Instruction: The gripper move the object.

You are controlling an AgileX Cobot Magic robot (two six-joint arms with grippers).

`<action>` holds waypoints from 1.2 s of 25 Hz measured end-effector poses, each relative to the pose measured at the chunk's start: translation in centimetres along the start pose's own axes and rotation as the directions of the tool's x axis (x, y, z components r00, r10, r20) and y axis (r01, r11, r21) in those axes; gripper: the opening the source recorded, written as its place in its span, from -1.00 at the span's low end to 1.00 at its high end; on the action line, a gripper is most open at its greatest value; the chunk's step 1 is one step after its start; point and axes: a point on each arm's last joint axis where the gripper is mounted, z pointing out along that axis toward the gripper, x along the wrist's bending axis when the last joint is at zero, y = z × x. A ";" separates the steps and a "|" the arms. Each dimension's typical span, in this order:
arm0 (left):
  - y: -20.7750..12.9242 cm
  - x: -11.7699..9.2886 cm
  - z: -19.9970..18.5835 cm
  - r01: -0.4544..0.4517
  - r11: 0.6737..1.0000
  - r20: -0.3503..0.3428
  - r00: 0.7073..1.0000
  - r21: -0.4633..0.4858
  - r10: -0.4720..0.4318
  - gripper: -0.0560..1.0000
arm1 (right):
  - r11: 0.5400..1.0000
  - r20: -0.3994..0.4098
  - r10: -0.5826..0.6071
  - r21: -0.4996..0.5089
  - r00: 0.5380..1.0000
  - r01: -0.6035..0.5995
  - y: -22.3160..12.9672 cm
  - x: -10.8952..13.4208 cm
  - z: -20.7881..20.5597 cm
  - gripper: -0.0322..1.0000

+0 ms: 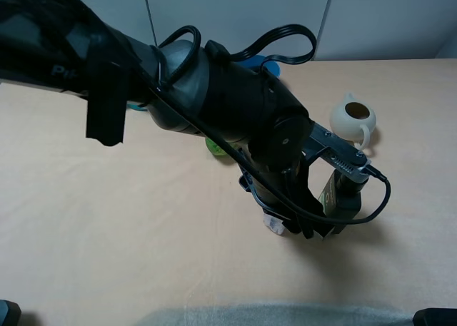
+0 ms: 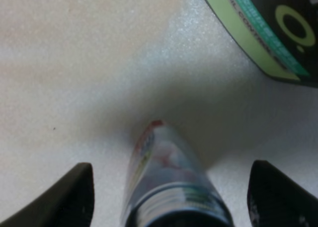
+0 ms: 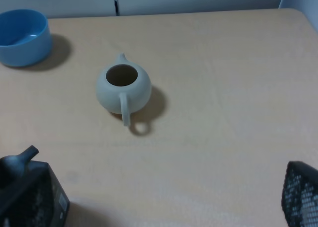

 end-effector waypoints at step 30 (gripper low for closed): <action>0.3 -0.1 -6.3 -0.014 0.999 -0.009 1.000 0.035 0.014 0.34 | 1.000 -0.001 0.001 0.000 1.000 -0.001 0.0 0.0 0.0 0.40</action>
